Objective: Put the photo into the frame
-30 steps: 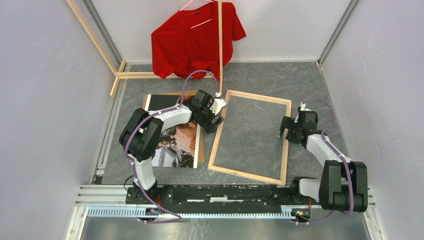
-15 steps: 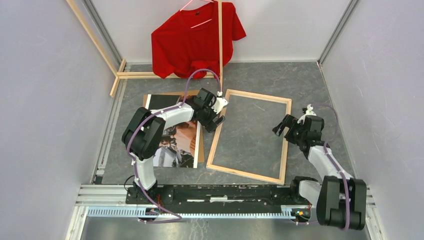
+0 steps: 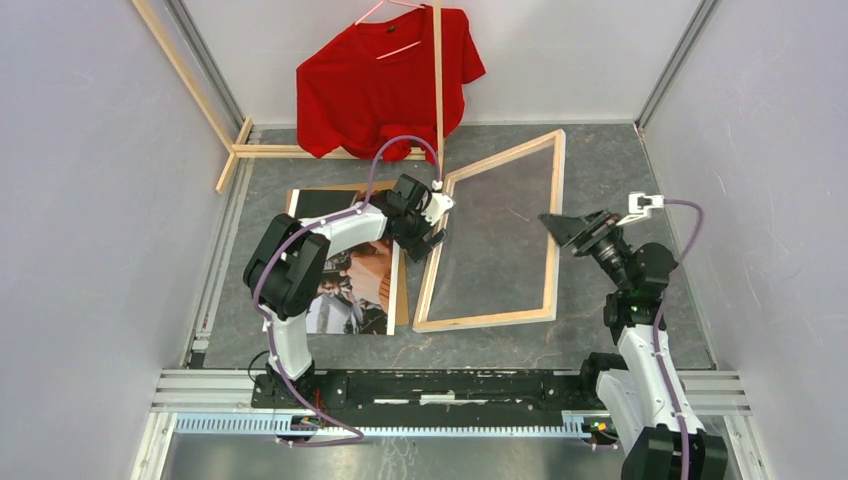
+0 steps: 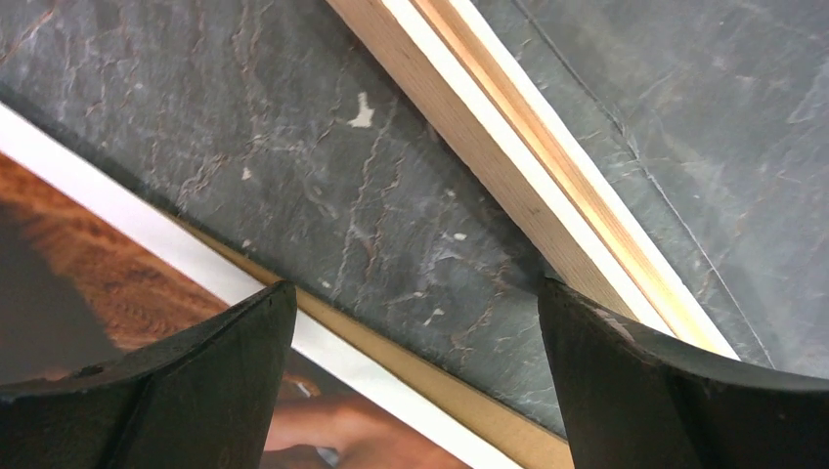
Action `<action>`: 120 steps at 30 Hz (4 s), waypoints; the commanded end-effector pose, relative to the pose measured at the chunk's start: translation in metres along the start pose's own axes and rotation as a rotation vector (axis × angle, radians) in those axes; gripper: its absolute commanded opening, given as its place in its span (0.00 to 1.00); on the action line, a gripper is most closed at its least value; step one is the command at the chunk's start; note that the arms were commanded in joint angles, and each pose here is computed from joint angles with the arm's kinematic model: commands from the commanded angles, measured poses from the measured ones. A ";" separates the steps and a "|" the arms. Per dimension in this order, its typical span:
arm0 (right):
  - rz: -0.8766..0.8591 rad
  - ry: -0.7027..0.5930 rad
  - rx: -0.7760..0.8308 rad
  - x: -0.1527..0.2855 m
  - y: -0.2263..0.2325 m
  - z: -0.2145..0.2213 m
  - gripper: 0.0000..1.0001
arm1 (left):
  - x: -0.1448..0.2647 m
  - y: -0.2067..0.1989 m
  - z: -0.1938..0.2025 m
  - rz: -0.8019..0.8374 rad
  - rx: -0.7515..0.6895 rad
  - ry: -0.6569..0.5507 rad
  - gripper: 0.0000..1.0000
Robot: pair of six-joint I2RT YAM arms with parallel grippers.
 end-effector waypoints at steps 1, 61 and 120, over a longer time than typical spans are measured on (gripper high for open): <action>-0.134 0.373 -0.197 0.013 0.018 0.033 0.95 | -0.023 -0.031 0.007 0.131 -0.041 0.031 1.00; -0.275 0.266 -0.259 -0.029 0.103 0.003 0.76 | 0.236 -0.145 -0.159 0.203 -0.125 -0.389 1.00; 0.679 0.608 0.271 0.023 -0.068 0.054 0.19 | 0.312 -0.070 -0.139 -0.281 -0.306 -0.392 0.02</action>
Point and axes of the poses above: each gripper's point midway between its finger pads, its own x axis back along the fingers, its own y axis along the line the jaws close on, z = x × y, the point moved 10 cm from there along x, back along the fingers, and after that the axes turned 9 degrees about -x, right-handed, at the moved point
